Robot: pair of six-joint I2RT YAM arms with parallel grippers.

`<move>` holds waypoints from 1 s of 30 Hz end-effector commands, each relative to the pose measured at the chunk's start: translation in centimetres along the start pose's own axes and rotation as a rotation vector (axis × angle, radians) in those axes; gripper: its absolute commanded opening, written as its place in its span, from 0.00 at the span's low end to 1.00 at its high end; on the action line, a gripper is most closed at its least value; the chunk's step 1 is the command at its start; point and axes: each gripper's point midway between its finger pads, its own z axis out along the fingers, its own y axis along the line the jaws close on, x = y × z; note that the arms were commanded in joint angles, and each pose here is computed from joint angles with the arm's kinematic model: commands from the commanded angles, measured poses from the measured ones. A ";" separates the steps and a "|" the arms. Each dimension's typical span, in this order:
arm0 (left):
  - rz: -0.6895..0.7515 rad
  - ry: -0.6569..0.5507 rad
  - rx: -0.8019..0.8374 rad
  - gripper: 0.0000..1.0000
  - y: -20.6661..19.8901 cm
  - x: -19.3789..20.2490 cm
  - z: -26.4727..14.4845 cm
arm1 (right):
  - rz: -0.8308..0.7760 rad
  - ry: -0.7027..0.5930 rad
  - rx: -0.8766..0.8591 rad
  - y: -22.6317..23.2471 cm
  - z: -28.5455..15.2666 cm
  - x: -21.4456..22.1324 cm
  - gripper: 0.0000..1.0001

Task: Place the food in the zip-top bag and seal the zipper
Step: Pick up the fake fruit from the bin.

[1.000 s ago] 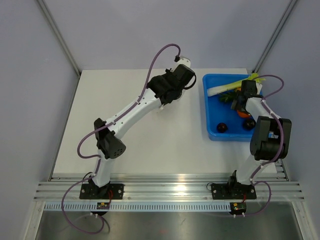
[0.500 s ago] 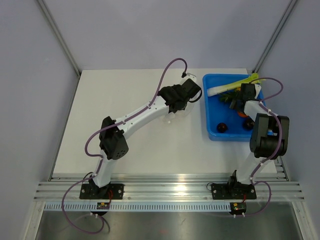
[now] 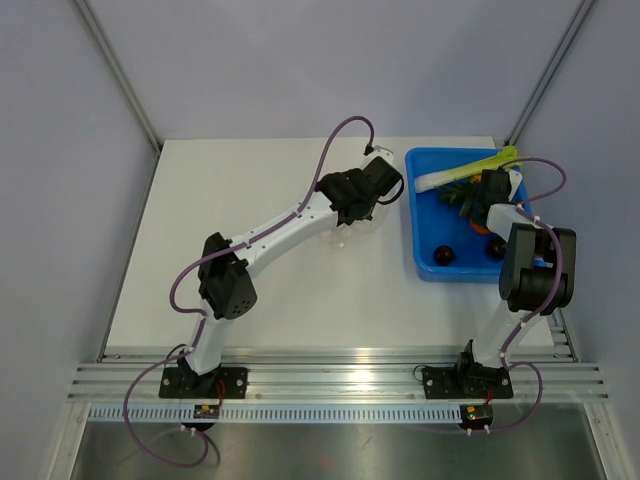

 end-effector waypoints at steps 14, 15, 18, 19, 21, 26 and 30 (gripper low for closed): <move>-0.031 -0.056 0.042 0.00 -0.3 -2.6 -1.8 | 0.140 -0.098 -0.126 0.5 -4.8 -1.6 0.67; -0.031 -0.058 0.049 0.00 -0.4 -2.8 -1.9 | 0.141 -0.104 -0.137 0.6 -5.3 -1.6 0.67; -0.049 -0.056 0.106 0.00 -1.6 -3.4 -2.1 | 0.161 -0.102 -0.175 0.5 -7.2 -1.4 0.65; -0.056 -0.056 0.125 0.00 -1.9 -3.5 -2.3 | 0.171 -0.108 -0.193 0.5 -8.3 -1.7 0.65; -0.074 -0.053 0.191 0.00 -3.3 -4.0 -2.4 | 0.179 -0.090 -0.223 0.7 -9.4 -1.2 0.65; -0.135 -0.026 0.371 0.00 -7.0 -4.4 -3.5 | 0.190 -0.126 -0.288 0.6 -13.1 -2.5 0.64; -0.153 -0.009 0.455 0.00 -9.2 -4.2 -3.7 | 0.182 -0.145 -0.385 1.4 -16.0 -3.3 0.64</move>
